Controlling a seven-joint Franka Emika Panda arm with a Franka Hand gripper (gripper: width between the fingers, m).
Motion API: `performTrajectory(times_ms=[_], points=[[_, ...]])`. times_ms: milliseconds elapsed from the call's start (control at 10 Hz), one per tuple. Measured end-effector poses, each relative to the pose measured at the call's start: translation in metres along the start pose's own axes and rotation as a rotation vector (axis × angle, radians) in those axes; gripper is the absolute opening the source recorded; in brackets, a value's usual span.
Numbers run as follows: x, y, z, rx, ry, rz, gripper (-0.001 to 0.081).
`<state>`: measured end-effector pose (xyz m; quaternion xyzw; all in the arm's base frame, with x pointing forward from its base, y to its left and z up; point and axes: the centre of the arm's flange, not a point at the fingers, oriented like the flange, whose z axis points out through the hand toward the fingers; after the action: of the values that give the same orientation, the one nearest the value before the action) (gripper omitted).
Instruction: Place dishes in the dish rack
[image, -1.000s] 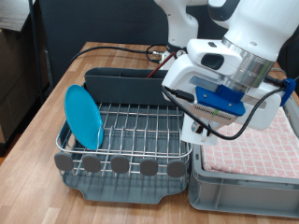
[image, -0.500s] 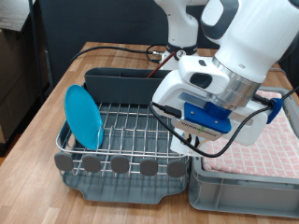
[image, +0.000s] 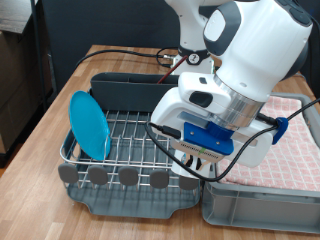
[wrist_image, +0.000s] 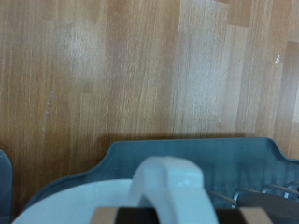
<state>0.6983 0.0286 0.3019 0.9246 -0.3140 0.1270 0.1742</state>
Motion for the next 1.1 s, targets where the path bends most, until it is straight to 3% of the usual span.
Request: performTrajectory(times_ms=[400,900,1000,1100], points=[[-0.001,-0.008,0.021,-0.014,-0.062,-0.018,0.0066],[-0.003,-0.017,0.029,-0.016,-0.077,-0.023,0.0066],[-0.003,-0.018,0.03,-0.014,-0.079,-0.022,0.0121],[-0.004,-0.019,0.029,-0.011,-0.08,-0.022,0.0121]])
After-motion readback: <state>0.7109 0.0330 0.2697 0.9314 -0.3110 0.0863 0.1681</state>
